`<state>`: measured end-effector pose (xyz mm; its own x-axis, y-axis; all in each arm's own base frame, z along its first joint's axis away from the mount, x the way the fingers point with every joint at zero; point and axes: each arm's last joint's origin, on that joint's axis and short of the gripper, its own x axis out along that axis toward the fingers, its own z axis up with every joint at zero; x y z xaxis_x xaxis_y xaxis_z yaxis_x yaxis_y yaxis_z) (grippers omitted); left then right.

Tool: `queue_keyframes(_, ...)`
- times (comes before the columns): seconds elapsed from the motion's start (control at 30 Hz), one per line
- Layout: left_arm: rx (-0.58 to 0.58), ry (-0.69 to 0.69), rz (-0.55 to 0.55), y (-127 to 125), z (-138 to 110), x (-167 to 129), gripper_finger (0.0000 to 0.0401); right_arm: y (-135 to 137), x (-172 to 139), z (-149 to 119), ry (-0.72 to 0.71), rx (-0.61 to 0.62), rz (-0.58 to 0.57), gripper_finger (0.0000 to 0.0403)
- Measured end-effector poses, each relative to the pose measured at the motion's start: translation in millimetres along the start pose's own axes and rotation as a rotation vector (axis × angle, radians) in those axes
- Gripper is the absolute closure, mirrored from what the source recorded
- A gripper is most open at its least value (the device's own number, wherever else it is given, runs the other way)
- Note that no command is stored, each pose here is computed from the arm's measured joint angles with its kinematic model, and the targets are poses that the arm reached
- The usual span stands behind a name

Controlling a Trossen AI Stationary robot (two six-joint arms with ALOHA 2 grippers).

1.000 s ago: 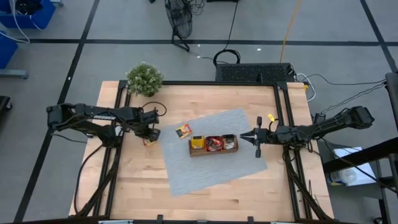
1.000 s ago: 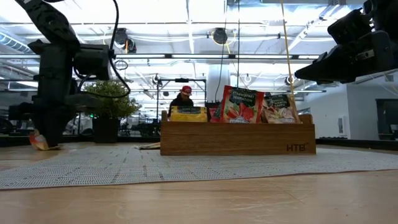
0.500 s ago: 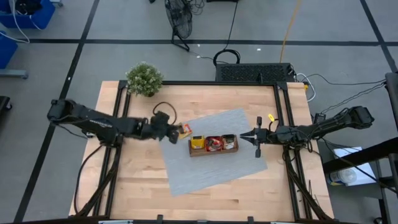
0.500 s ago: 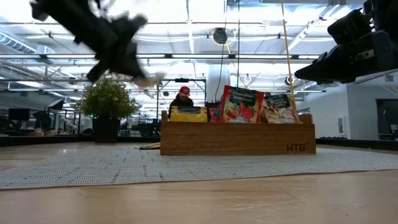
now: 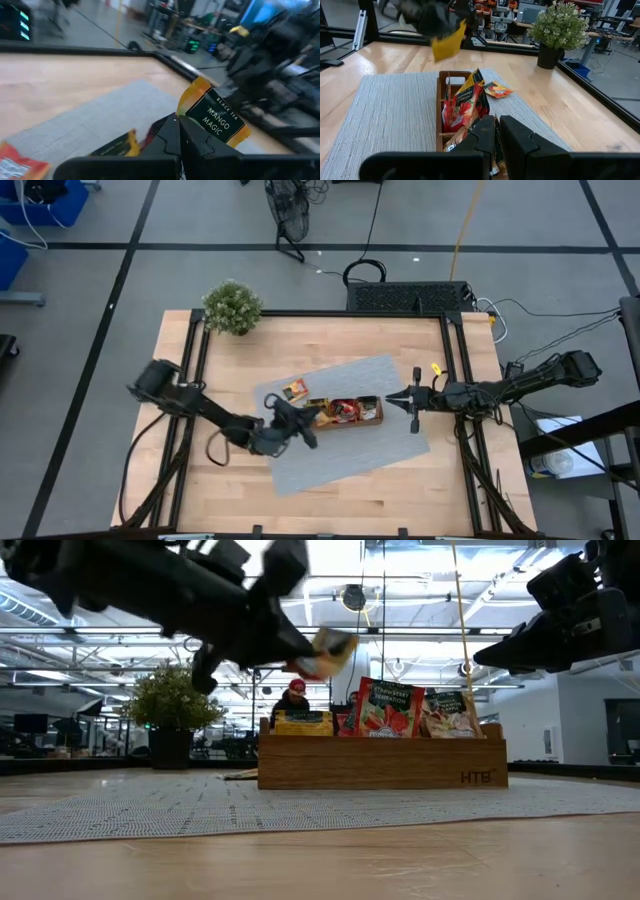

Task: Pick & Place Tea
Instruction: Put the yellow tea bag into the left section of the wooden organizer

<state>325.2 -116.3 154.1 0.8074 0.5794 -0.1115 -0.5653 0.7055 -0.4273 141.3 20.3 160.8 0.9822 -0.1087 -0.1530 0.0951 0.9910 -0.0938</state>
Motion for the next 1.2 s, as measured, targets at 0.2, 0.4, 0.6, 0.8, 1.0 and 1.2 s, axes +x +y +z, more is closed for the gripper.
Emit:
queue_keyframes(0.2,0.168,-0.06,0.11,-17.0,-16.6,16.3,0.04,0.0,0.0,1.1,-0.011,0.01,0.0,0.0385)
queue_keyframes(0.4,0.279,-0.048,0.16,-16.8,-20.9,18.7,0.0395,0.0,0.0,1.0,-0.01,0.01,0.001,0.0385)
queue_keyframes(0.6,0.374,-0.016,0.213,-8.4,-27.1,19.4,0.0397,0.0,0.0,0.9,-0.009,0.008,0.001,0.0385)
queue_keyframes(0.8,0.348,0.052,0.155,-2.8,-25.9,31.0,0.0343,0.0,0.0,1.0,-0.01,0.007,0.001,0.0385)
queue_keyframes(1.0,0.328,0.081,0.152,3.4,-24.0,40.1,0.0263,0.0,0.0,0.9,-0.009,0.007,0.001,0.0385)
queue_keyframes(1.2,0.379,0.076,0.139,-0.3,-16.7,37.7,0.0205,0.0,0.0,0.5,-0.005,0.006,0.002,0.0385)
